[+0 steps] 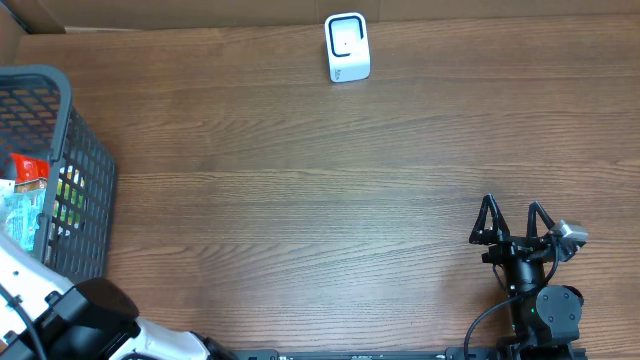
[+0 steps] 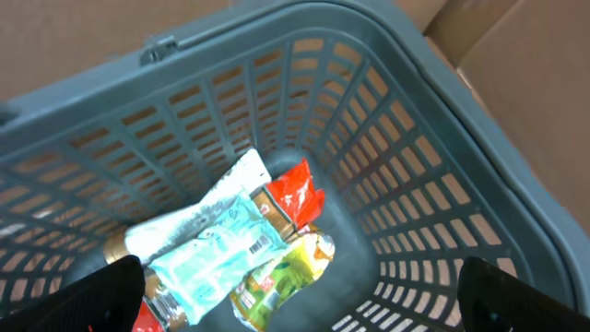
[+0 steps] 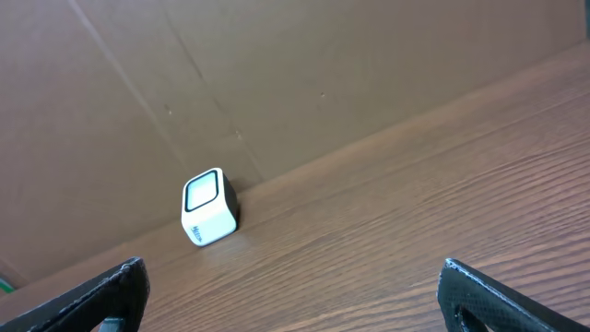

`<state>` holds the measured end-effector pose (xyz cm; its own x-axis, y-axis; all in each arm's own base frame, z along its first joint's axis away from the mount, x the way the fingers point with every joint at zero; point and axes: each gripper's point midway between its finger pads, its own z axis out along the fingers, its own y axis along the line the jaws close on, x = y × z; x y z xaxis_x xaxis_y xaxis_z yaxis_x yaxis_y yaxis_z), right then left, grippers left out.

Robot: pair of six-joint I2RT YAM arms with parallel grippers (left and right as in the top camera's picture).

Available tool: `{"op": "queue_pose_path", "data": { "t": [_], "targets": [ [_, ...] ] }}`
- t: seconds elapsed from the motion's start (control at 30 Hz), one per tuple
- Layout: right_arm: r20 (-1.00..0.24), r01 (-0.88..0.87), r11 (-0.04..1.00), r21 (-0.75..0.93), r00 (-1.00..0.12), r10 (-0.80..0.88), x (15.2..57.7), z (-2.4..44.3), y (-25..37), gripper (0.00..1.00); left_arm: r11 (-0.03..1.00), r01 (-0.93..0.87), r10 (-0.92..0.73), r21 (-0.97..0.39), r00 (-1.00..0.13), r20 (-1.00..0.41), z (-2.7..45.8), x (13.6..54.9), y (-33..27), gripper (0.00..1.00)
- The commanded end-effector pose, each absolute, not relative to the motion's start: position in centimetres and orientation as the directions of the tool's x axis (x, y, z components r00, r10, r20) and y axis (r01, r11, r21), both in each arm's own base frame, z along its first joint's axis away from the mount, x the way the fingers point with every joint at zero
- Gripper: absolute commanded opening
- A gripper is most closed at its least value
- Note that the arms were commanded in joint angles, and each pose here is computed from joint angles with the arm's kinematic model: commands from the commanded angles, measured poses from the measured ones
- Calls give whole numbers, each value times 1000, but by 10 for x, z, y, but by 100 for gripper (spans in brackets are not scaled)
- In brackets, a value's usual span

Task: Scan the item barcode
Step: 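Reach into the basket and grasp the light green snack bag with left gripper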

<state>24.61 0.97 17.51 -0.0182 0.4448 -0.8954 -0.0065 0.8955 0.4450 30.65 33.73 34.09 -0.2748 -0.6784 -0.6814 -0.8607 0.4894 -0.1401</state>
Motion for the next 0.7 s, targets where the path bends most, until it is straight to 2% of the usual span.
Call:
{"op": "queue_pose_path", "data": {
  "t": [0.0,0.2,0.5,0.67],
  "targets": [
    [-894,0,894,447,-12,447,246,173,8,100,579,-803,-660,-143,-359,-660,330,316,337,100],
    [-894,0,894,447,-12,447,246,173,8,100,567,-814,-730,-125,-427,-533,278,321,339,100],
    [-894,0,894,447,-12,447,246,173,8,100,571,-820,-798,-34,-544,-259,187,309,336,91],
    [-894,0,894,447,-12,447,246,173,8,100,560,-829,-811,8,-550,-201,170,298,336,88]
  ]
}}
